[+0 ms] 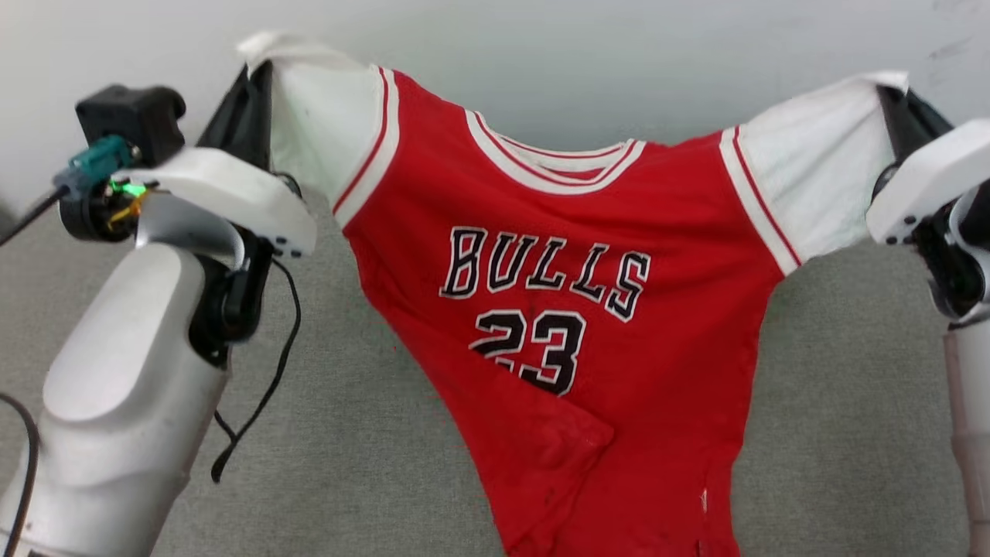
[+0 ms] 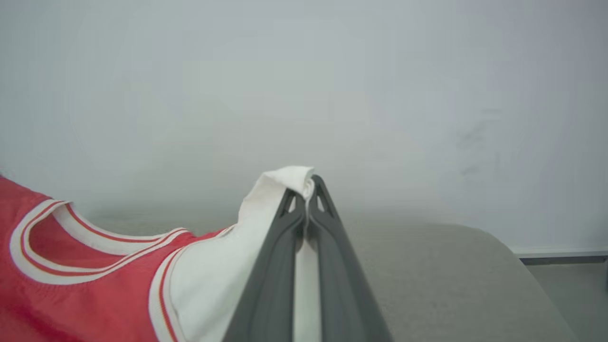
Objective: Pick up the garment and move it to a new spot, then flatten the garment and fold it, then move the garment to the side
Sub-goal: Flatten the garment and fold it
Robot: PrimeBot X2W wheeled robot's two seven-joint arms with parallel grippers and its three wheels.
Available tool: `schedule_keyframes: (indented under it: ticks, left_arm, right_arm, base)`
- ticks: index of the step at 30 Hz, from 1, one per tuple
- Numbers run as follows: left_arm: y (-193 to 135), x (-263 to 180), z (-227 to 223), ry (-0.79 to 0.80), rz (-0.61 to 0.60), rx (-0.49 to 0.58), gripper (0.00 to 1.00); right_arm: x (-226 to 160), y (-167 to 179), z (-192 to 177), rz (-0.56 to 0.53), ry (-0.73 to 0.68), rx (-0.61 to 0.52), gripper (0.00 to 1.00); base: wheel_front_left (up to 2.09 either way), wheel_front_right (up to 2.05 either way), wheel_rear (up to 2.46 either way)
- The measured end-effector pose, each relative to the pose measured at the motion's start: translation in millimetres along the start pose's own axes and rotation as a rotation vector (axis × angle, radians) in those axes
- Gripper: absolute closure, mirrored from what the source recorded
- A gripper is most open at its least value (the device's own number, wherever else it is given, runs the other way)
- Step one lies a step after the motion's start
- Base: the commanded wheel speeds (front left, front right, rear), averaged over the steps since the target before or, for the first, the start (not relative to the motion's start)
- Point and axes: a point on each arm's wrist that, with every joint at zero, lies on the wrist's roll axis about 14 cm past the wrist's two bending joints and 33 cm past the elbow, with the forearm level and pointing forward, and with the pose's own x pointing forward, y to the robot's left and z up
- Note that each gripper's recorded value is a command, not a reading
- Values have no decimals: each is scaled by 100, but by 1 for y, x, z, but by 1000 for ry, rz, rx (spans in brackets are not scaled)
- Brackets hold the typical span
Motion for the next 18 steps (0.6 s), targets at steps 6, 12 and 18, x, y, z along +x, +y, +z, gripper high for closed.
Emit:
schedule_keyframes:
  ticks: [6, 12, 18]
  left_arm:
    - [-2, 47, 43, -169, -31, -3, 100]
    - [10, 101, 82, -307, -37, 18, 100]
    - [26, 145, 110, -414, -34, 45, 100]
  right_arm:
    - [34, 7, 54, 13, -159, 12, 100]
    - [78, 13, 106, 24, -296, -13, 100]
    - [117, 26, 143, 51, -415, -27, 100]
  base:
    - [0, 0, 0]
    - [0, 0, 0]
    - [0, 0, 0]
